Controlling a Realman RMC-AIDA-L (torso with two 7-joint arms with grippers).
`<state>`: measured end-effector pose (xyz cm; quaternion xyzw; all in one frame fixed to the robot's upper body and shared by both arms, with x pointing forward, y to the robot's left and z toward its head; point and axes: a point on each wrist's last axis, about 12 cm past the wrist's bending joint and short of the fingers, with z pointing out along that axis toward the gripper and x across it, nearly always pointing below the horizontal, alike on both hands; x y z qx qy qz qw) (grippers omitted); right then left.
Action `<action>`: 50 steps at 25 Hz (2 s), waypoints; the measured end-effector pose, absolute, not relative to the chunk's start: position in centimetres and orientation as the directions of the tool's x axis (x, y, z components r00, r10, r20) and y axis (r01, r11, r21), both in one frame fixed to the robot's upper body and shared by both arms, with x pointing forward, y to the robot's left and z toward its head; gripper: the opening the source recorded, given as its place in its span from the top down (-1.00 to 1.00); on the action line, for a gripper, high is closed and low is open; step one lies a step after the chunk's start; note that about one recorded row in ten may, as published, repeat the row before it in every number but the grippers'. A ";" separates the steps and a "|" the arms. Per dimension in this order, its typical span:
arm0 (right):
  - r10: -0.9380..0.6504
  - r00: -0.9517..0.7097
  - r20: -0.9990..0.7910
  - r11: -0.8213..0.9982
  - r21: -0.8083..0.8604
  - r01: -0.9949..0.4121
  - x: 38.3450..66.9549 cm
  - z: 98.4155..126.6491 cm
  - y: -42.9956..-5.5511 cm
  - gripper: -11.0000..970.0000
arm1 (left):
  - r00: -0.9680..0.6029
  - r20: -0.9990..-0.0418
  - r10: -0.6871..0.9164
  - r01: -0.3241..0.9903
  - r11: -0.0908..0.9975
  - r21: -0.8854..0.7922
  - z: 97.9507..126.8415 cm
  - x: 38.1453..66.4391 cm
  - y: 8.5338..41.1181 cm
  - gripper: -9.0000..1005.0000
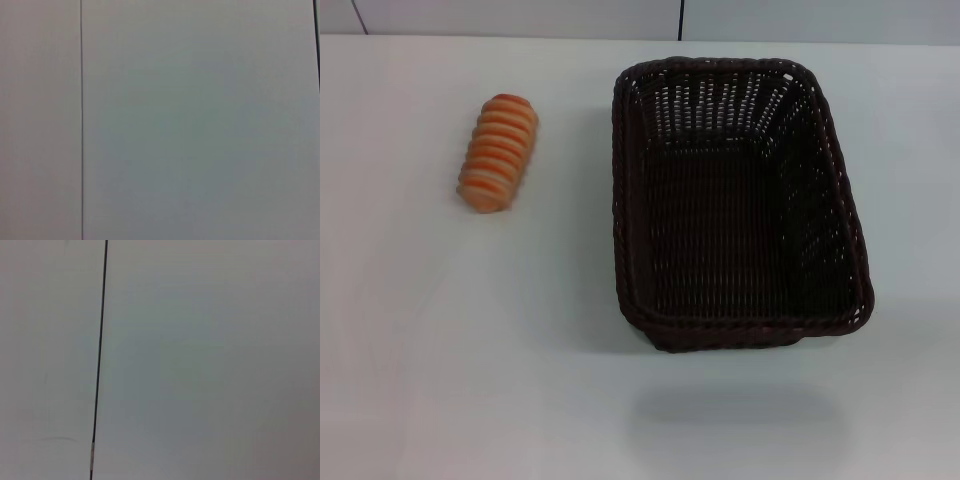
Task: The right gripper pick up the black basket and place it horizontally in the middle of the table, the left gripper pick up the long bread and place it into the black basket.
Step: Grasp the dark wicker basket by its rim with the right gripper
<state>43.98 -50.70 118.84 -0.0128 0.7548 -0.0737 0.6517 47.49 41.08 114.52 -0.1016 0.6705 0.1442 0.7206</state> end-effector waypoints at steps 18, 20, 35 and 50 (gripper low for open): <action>0.018 -0.396 -0.918 0.999 0.032 -0.029 49.7 128.6 -44.3 -0.33 | 0.051 -0.996 0.069 -0.343 0.938 0.047 114.2 47.6 41.0 -0.71; 0.018 -0.409 -0.912 0.998 0.041 -0.049 50.2 129.2 -43.8 -0.33 | 0.053 -0.996 0.069 -0.342 0.938 0.047 114.2 47.6 41.0 -0.71; -0.050 -0.695 -0.717 0.929 0.221 -0.295 59.9 131.5 -35.5 -0.33 | 0.063 -0.996 0.065 -0.340 0.939 0.040 114.5 47.9 41.0 -0.71; -0.165 -0.823 -0.544 0.854 0.339 -0.395 63.9 128.6 -28.0 -0.33 | 0.044 -0.998 0.046 -0.367 0.930 0.027 114.2 48.4 42.0 -0.71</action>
